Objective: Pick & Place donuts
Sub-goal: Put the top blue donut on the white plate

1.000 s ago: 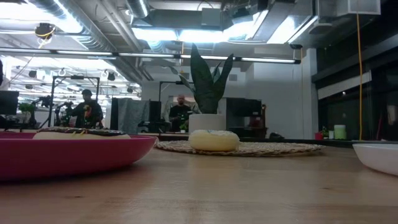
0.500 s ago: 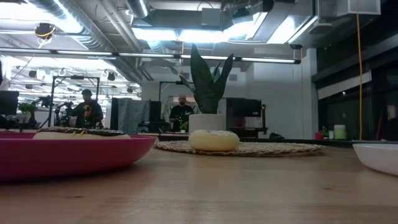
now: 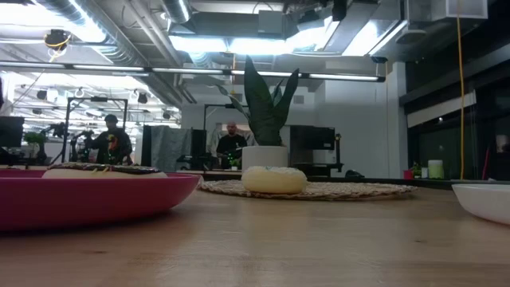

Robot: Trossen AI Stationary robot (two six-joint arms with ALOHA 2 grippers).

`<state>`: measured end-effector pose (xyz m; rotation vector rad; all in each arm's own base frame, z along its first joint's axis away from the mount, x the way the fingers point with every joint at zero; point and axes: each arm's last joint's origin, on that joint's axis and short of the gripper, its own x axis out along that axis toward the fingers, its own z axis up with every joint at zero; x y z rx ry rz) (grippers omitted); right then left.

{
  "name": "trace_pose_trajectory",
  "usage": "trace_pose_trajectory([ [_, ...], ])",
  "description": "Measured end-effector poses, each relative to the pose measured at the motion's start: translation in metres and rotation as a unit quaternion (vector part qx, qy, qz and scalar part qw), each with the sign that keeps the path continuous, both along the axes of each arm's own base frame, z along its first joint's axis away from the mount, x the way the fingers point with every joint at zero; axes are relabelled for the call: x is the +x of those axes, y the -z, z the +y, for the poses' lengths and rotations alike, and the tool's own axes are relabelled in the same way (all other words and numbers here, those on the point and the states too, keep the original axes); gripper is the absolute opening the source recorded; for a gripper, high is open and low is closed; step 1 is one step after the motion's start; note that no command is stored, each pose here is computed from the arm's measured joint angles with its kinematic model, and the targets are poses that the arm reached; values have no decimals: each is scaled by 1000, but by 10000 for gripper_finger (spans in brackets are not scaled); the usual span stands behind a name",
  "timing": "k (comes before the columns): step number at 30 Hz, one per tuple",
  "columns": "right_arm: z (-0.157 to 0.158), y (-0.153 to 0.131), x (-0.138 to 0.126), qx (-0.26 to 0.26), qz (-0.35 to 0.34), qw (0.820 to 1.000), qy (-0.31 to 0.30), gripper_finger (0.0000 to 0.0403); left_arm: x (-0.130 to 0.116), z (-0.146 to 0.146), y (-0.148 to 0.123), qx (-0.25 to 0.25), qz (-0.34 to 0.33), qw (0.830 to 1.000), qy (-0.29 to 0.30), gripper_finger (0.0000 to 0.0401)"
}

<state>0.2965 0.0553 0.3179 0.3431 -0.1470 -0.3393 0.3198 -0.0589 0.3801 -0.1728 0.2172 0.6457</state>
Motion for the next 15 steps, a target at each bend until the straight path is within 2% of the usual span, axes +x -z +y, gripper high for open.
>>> trace_pose_trajectory([
  [15, 0, -3, 0, 16, -20, 1000, -3, 203, 0, 0, 0, 7, 4, 1000, -2, 8],
])
